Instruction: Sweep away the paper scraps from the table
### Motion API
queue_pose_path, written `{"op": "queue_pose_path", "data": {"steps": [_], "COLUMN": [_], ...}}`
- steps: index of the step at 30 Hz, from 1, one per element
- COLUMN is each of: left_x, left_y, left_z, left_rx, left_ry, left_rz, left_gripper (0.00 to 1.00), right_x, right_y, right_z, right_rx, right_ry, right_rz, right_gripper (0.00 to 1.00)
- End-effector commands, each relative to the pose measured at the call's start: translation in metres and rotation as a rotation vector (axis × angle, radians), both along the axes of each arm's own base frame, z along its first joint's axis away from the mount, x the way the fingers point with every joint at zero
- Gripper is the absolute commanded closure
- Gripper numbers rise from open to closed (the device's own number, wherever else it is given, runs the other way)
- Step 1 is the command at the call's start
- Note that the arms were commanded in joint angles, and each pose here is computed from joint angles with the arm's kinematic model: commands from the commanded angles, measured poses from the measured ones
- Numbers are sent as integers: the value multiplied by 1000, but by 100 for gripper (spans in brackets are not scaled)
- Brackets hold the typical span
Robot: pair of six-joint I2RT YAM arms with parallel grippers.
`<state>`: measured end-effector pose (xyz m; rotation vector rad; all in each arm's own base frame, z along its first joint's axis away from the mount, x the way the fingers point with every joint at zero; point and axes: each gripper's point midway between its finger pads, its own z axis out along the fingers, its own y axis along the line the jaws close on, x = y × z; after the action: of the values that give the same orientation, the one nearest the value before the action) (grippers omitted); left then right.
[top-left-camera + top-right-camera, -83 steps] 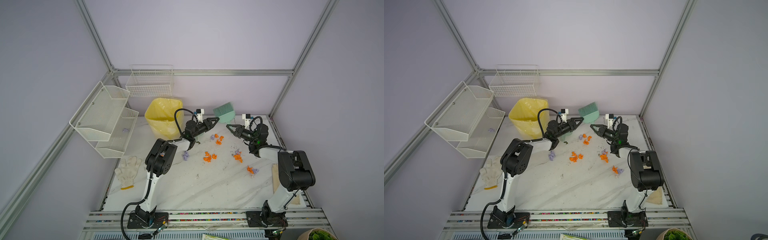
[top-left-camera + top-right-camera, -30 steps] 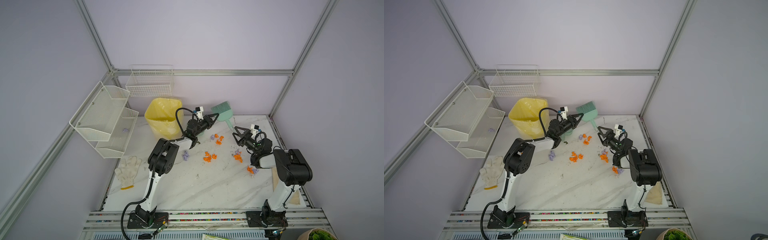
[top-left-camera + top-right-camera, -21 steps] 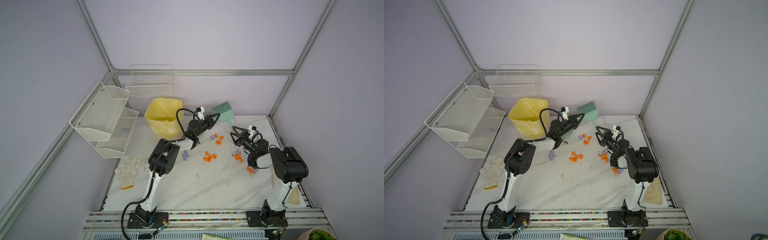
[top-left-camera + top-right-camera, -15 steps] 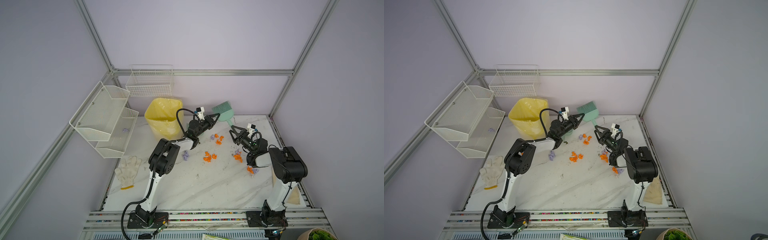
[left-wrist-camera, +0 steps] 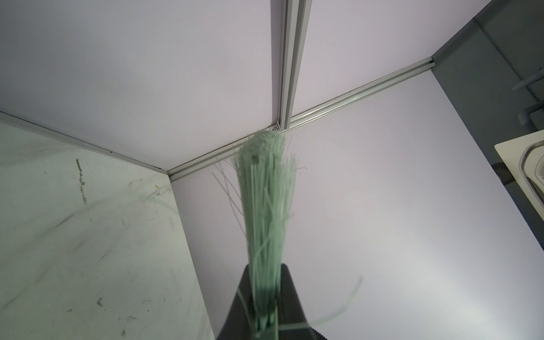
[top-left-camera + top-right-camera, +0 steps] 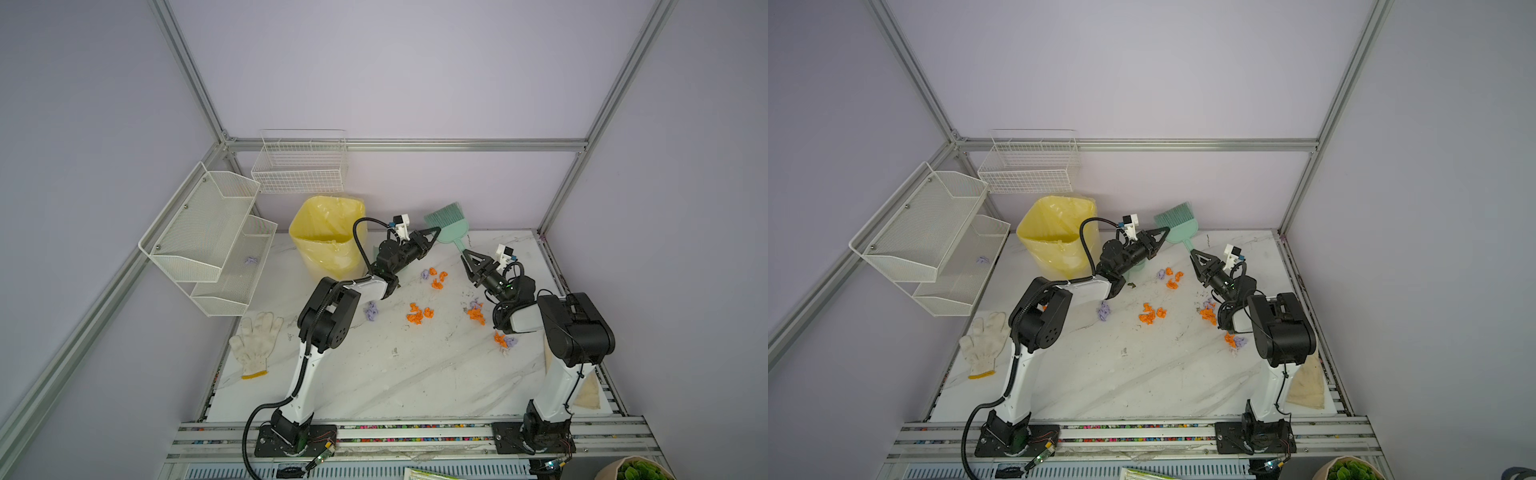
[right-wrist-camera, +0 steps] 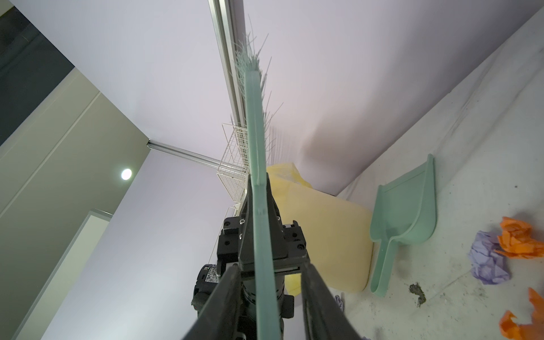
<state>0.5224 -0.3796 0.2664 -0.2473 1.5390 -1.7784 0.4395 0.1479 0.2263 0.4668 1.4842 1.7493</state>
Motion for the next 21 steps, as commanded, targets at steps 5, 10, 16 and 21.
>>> {"op": "queue_pose_path", "data": {"steps": [5,10,16,21], "left_x": [-5,-4,-4,-5], "left_y": [0,-1,-2,-3], "left_z": [29,27,27,28], "left_rx": [-33,-30,-31,-27], "left_ry": [-67,-61,-64,-61], "left_rz": [3,1,-2,-5], "left_gripper": [100,100,100,100], "right_x": [-24,-24,-23,-23], "right_y": [-1,0,1,2], "right_z": [63,64,64,65], "right_rx": [65,68,71,69], "right_ry": [-289,-290,-289,-292], "right_rz": [16,18,26,28], "right_gripper": [72,77,77,87]}}
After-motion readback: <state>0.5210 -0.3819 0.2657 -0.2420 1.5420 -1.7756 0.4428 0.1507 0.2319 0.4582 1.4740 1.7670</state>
